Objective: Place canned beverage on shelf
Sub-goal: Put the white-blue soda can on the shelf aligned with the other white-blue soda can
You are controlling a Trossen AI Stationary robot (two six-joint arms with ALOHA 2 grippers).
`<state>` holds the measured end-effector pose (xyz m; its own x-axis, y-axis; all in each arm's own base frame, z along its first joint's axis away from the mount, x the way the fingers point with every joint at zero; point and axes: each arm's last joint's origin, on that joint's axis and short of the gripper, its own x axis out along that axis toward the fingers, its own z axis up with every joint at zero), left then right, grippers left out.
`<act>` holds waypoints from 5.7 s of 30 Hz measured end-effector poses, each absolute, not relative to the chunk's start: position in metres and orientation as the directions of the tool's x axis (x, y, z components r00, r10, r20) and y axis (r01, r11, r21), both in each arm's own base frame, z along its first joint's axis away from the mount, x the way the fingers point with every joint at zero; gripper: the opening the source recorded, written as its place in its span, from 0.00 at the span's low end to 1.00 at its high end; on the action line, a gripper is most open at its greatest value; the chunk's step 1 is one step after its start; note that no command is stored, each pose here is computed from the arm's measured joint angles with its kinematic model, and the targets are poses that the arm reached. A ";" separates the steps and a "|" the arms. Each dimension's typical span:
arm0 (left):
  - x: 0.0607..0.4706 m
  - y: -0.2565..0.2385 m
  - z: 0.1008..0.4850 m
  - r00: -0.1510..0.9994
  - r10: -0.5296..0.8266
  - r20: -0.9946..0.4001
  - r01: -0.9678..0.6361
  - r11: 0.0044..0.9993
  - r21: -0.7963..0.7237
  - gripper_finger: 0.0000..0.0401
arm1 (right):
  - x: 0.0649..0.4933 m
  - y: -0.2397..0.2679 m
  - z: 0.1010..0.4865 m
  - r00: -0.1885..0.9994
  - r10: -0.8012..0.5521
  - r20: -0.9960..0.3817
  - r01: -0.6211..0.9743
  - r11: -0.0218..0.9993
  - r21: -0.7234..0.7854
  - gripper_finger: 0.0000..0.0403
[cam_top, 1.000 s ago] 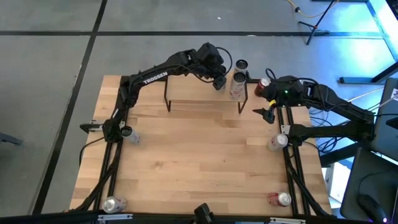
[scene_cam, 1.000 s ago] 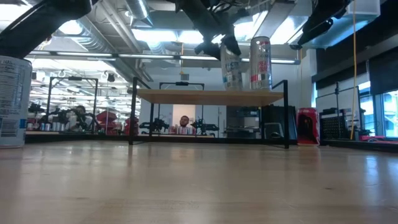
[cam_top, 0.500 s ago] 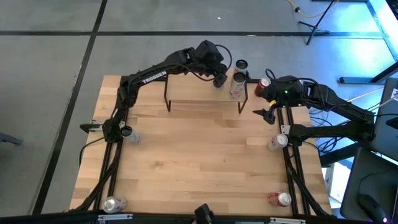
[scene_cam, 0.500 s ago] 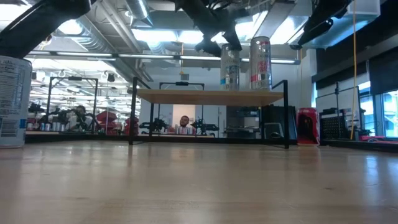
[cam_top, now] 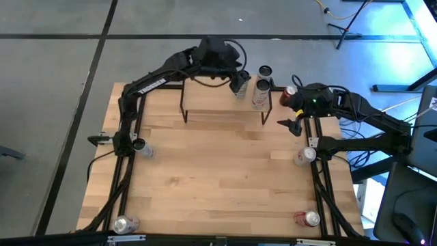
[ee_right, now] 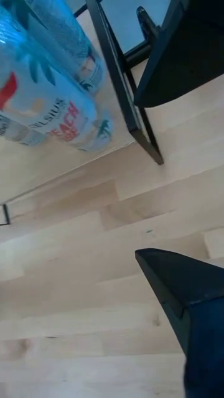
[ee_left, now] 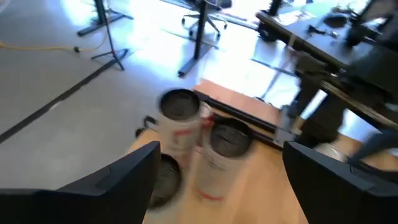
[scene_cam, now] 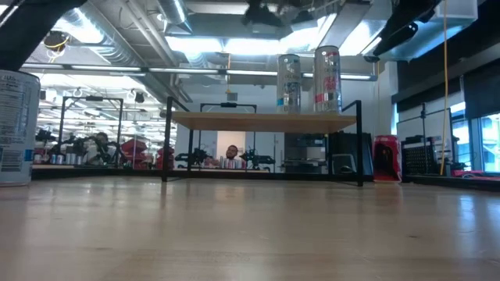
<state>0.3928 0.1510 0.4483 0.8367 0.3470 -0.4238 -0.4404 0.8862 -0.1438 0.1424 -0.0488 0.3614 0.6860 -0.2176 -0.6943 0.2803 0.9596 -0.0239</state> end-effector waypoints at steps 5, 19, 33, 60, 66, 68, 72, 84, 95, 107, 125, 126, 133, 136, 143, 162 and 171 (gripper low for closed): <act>0.377 0.115 0.459 0.795 0.356 -0.491 -0.467 0.876 -0.122 0.80 | 0.146 -0.050 0.365 0.716 -0.228 -0.660 0.295 0.955 -0.010 0.93; 0.352 0.036 0.448 0.613 0.312 -0.726 -0.426 0.904 0.029 0.79 | 0.154 -0.049 0.375 0.828 -0.122 -0.548 0.185 0.981 0.062 0.93; 0.259 0.001 0.460 0.540 0.278 -0.795 -0.409 0.911 0.041 0.79 | 0.197 -0.061 0.375 0.891 -0.072 -0.448 0.158 0.975 0.158 0.93; 0.141 0.005 0.378 0.415 0.314 -0.854 -0.583 0.812 0.016 0.79 | 0.236 -0.037 0.386 0.893 -0.015 -0.449 0.203 0.905 0.373 0.93; 0.136 0.003 0.361 0.307 0.257 -0.916 -0.686 0.727 -0.026 0.79 | 0.234 -0.037 0.382 0.871 -0.014 -0.492 0.223 0.902 0.368 0.93; 0.131 0.003 0.353 0.229 0.227 -0.947 -0.731 0.682 -0.014 0.79 | 0.234 -0.038 0.381 0.869 -0.028 -0.494 0.230 0.907 0.353 0.93; 0.128 0.000 0.337 0.204 0.141 -0.969 -0.782 0.618 -0.075 0.79 | 0.234 -0.039 0.382 0.869 -0.059 -0.492 0.242 0.917 0.318 0.93; 0.127 -0.002 0.314 0.098 0.032 -0.995 -0.869 0.489 -0.070 0.79 | 0.242 -0.040 0.376 0.859 -0.053 -0.509 0.251 0.910 0.329 0.93; 0.135 0.000 0.315 0.182 0.087 -0.979 -0.831 0.546 -0.106 0.79 | 0.255 -0.039 0.366 0.840 -0.038 -0.541 0.251 0.911 0.327 0.93; 0.135 0.006 0.362 0.260 0.133 -0.956 -0.821 0.552 -0.147 0.77 | 0.260 -0.040 0.365 0.848 -0.059 -0.526 0.260 0.912 0.316 0.93; 0.134 0.004 0.296 -0.003 0.045 -0.999 -0.829 0.559 0.027 0.77 | 0.259 -0.041 0.365 0.841 -0.074 -0.536 0.276 0.911 0.307 0.93; 0.134 0.004 0.296 0.002 0.048 -0.999 -0.829 0.559 0.026 0.77 | 0.259 -0.041 0.365 0.841 -0.074 -0.536 0.276 0.911 0.307 0.93; 0.134 0.004 0.296 -0.002 0.047 -0.999 -0.813 0.582 0.029 0.77 | 0.259 -0.041 0.365 0.841 -0.074 -0.535 0.276 0.911 0.307 0.93; 0.134 0.004 0.293 -0.014 0.068 -0.998 -0.799 0.599 0.052 0.77 | 0.259 -0.041 0.365 0.841 -0.074 -0.535 0.276 0.911 0.307 0.93; 0.130 0.002 0.274 -0.090 -0.026 -0.996 -0.751 0.658 0.051 0.77 | 0.259 -0.041 0.365 0.841 -0.074 -0.535 0.276 0.911 0.307 0.93; 0.129 0.000 0.265 -0.116 -0.067 -0.991 -0.638 0.770 0.022 0.55 | 0.272 -0.036 0.358 0.847 -0.011 -0.531 0.213 0.923 0.321 0.93; 0.170 -0.008 0.301 0.192 -0.009 -0.981 -0.418 0.904 -0.091 0.56 | 0.277 -0.006 0.357 0.848 0.027 -0.529 0.151 0.945 0.290 0.93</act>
<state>0.1703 -0.0083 0.3014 0.1923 -0.0094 -0.9813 -0.4178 0.9040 -0.0905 0.2773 -0.0059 0.3574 0.8483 0.0270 -0.5288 0.1506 0.9451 0.2899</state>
